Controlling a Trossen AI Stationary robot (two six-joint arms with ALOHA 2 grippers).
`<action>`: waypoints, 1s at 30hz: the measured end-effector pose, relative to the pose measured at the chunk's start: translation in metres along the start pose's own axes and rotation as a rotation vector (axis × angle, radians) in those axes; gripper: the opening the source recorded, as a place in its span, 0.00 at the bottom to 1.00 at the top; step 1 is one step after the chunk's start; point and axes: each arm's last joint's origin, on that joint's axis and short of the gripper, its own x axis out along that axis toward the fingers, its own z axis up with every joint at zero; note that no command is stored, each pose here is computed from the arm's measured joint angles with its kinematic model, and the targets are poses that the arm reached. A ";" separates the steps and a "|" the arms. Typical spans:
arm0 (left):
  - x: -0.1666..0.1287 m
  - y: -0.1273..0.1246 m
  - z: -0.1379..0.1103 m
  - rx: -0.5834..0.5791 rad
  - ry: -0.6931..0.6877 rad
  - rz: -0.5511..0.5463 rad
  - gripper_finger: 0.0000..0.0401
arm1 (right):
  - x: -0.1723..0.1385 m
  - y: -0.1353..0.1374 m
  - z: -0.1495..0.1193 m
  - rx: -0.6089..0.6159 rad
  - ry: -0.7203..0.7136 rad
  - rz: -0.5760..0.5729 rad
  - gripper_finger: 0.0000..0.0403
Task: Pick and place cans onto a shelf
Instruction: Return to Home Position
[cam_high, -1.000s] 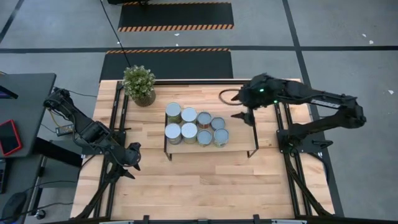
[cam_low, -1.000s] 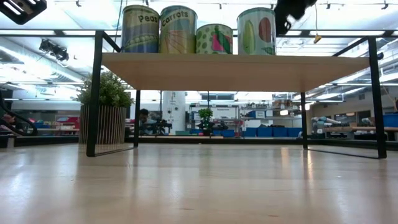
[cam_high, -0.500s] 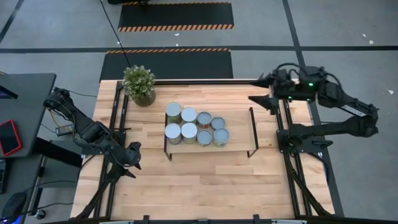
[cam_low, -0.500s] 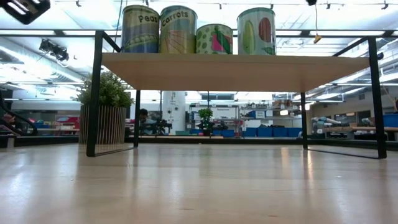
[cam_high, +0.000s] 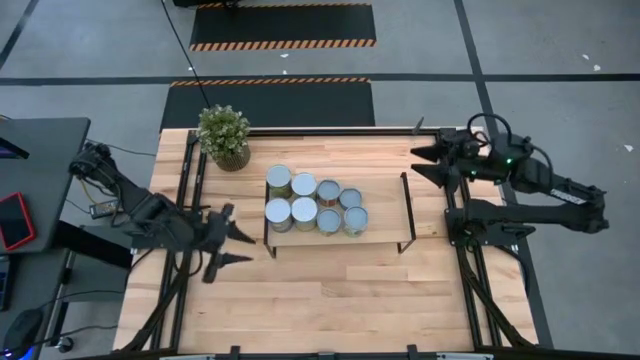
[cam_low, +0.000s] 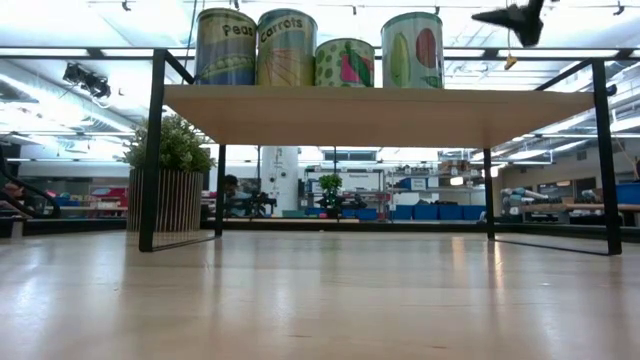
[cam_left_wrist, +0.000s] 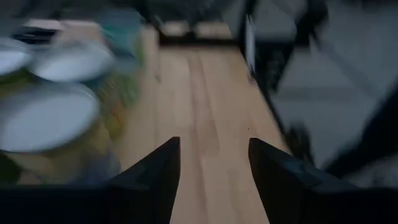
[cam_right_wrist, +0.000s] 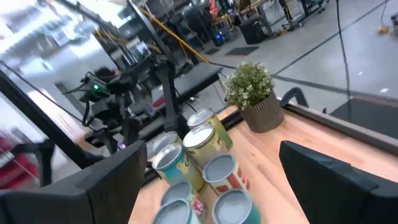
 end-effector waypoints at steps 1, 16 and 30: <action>0.000 0.001 0.004 -0.058 -0.039 0.019 0.49 | 0.000 -0.003 -0.006 0.022 -0.010 0.006 0.93; -0.030 0.025 0.030 -0.538 -0.377 0.136 0.49 | -0.027 -0.033 -0.058 0.176 -0.220 0.085 0.92; -0.066 0.050 0.017 -0.479 -0.434 0.391 0.49 | -0.023 -0.057 -0.097 0.256 -0.279 0.110 0.85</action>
